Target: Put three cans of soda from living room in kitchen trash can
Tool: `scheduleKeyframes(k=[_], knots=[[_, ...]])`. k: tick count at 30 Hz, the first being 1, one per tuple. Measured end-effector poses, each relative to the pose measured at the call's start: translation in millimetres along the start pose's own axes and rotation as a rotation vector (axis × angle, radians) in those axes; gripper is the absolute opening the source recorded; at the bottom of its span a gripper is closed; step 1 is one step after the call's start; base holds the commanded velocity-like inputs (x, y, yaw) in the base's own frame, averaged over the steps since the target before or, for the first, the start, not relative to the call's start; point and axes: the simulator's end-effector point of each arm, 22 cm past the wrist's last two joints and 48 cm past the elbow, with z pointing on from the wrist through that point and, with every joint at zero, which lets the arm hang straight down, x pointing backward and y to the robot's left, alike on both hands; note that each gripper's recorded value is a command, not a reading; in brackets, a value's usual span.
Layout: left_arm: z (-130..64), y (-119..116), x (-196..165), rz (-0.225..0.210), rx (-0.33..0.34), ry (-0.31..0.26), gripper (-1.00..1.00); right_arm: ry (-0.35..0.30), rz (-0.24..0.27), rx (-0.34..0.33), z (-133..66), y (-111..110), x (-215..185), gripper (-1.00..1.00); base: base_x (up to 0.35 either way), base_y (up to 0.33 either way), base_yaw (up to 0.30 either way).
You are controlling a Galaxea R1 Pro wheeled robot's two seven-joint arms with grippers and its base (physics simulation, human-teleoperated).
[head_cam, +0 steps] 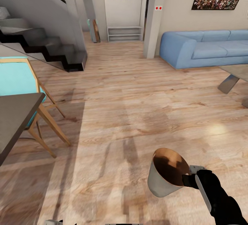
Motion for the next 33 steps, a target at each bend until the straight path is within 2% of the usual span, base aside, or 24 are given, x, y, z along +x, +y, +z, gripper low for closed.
scheduleKeyframes(k=[33], knots=[[-3.0,-5,-19,0.025,0.009,-0.047,1.0,-0.051,0.005,-0.001,-20.2,-2,-17,-1.0,0.0,0.0,0.0]])
